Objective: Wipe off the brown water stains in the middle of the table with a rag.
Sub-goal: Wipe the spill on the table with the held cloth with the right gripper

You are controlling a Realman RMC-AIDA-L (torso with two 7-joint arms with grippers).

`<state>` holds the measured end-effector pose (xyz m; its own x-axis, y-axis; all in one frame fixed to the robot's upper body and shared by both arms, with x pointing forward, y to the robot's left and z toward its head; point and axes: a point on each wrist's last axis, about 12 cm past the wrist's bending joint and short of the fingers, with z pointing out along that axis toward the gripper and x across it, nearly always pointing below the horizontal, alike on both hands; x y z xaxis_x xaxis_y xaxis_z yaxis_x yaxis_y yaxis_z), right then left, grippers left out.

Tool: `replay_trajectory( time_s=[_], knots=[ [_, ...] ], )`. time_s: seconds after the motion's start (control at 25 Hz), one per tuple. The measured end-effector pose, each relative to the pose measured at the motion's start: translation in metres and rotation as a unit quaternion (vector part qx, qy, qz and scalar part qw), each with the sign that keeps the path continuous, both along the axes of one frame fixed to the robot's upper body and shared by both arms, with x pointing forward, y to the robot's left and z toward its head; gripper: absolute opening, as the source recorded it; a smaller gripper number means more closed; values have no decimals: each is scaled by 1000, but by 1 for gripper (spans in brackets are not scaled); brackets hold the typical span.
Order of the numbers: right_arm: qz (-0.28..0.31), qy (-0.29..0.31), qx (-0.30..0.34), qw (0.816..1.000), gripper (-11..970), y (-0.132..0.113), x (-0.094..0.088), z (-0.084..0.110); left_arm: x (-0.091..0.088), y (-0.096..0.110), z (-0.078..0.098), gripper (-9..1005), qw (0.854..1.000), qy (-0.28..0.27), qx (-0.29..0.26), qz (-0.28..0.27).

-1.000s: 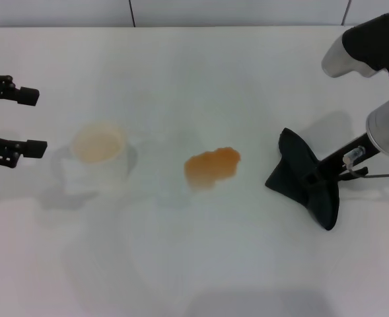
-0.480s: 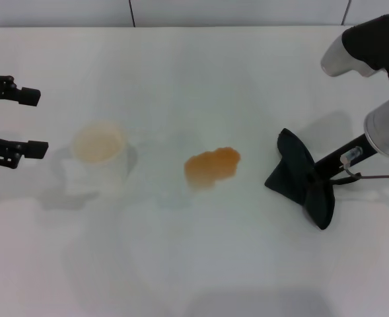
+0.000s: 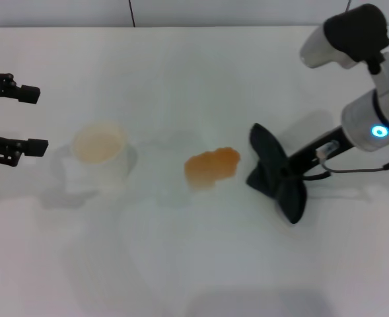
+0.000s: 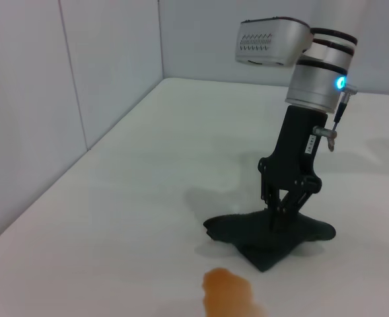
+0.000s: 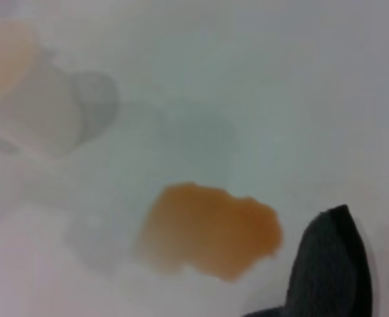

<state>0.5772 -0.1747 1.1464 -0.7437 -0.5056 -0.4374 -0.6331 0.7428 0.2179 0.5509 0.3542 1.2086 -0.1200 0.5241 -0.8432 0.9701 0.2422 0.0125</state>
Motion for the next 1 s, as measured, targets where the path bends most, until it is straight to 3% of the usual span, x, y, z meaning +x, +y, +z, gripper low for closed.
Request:
replay_trajectory(
  time_s=[0.24, 0.72, 1.0],
  knots=[
    [38, -4, 27, 999, 95, 29, -2, 2, 1, 0, 0, 889, 1000, -6, 1, -1],
    [77, -3, 53, 996, 95, 59, -15, -6, -4, 1, -2, 889, 1000, -12, 2, 0],
    [97, -16, 62, 993, 95, 78, -11, -2, -8, 1, -3, 889, 1000, -14, 4, 2]
  ],
)
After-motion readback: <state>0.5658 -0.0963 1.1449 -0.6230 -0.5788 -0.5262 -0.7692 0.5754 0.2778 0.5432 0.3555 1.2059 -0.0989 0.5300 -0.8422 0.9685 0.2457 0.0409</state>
